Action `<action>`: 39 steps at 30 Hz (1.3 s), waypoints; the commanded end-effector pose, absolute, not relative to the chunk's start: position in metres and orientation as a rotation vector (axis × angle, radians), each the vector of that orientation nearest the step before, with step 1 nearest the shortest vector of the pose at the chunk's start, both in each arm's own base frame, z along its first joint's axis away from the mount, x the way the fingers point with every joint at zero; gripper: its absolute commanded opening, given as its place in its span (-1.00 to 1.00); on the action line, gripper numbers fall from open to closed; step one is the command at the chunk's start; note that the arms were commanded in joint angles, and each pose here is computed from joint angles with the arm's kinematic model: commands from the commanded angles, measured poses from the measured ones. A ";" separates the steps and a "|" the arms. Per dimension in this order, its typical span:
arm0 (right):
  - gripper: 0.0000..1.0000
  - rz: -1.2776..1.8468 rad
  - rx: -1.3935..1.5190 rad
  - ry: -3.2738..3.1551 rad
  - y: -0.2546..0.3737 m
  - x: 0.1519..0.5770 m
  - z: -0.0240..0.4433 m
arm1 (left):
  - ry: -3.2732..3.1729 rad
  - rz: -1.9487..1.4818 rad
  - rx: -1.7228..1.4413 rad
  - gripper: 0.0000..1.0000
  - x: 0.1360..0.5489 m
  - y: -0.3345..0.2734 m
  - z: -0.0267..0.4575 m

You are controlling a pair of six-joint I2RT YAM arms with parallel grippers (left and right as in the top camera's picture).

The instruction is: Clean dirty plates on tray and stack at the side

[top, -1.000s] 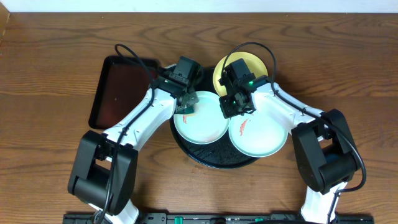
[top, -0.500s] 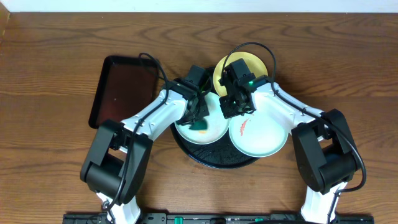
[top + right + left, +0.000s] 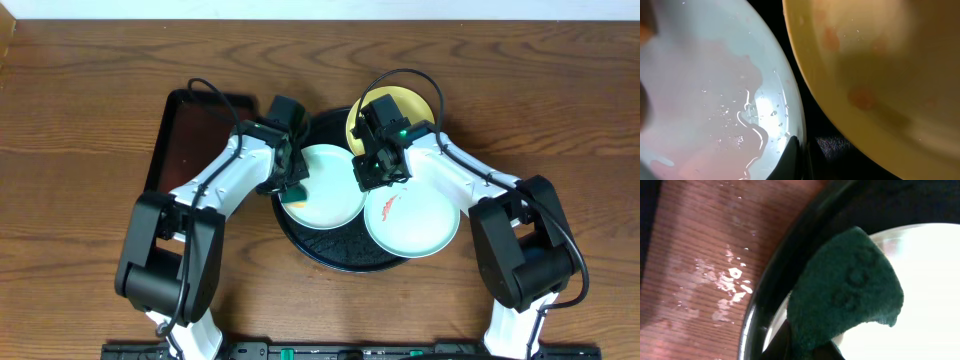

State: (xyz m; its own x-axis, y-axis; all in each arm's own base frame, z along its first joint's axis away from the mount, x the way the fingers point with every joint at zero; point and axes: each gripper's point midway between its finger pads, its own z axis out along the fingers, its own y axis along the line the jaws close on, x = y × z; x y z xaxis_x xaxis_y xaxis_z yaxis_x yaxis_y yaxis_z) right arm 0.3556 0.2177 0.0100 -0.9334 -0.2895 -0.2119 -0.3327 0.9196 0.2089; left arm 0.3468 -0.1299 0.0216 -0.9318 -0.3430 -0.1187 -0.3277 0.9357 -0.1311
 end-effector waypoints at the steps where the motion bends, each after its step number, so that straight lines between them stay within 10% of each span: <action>1: -0.98 0.240 -0.485 2.920 0.199 0.357 0.004 | 2.915 -0.424 -0.472 -0.85 0.358 -0.145 0.046; 14: -0.98 0.241 -0.484 2.917 0.199 0.358 0.004 | 3.017 -0.713 -0.329 -0.85 0.328 -0.202 0.024; 26: -0.98 0.243 -0.488 2.928 0.199 0.355 0.004 | 2.874 0.277 -0.415 -0.85 0.334 -0.082 0.003; 39: -0.98 0.310 -0.578 2.878 0.218 0.348 0.024 | 2.374 -0.119 -0.509 -0.85 0.356 -0.073 0.192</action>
